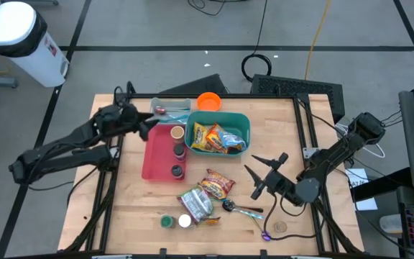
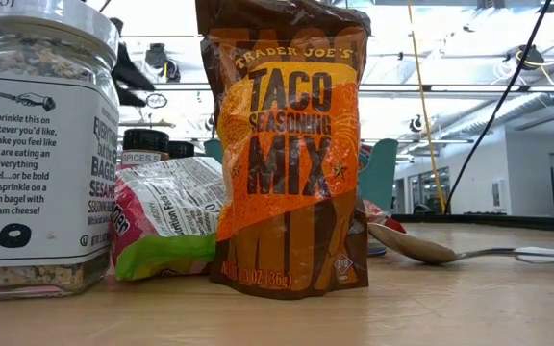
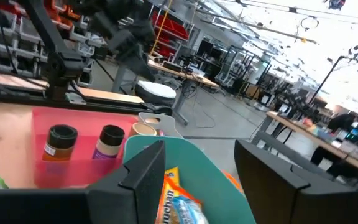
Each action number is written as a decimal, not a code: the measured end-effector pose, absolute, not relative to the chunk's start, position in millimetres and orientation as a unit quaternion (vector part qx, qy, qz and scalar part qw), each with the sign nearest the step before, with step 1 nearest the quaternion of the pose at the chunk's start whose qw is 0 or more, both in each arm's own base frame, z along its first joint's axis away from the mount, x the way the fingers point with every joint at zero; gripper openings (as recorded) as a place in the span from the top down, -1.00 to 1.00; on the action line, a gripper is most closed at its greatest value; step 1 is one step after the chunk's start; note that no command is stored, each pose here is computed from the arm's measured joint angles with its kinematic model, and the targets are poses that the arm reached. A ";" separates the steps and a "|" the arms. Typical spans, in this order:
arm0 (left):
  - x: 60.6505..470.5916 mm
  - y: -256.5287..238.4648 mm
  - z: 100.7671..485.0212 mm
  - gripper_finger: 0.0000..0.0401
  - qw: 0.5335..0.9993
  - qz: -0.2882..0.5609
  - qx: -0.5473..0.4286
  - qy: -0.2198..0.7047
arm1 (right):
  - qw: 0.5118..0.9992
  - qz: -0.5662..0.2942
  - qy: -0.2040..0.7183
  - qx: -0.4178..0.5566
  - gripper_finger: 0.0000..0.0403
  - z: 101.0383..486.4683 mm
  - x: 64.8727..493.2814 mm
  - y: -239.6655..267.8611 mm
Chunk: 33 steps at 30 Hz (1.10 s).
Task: Pick & Place Food Item
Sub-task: Put the red noodle pack into the green bin
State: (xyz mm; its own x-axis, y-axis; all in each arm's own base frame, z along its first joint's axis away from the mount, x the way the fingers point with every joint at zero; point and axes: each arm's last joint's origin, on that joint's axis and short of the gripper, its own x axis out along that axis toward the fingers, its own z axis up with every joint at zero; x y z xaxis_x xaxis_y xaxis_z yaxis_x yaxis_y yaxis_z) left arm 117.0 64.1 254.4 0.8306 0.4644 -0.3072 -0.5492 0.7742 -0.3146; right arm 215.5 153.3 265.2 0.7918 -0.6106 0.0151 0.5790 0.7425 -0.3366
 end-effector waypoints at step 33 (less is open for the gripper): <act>133.5 18.8 239.0 -0.12 0.976 0.153 -0.149 0.040 | 0.964 -0.002 0.261 -0.058 -0.31 152.9 289.4 104.4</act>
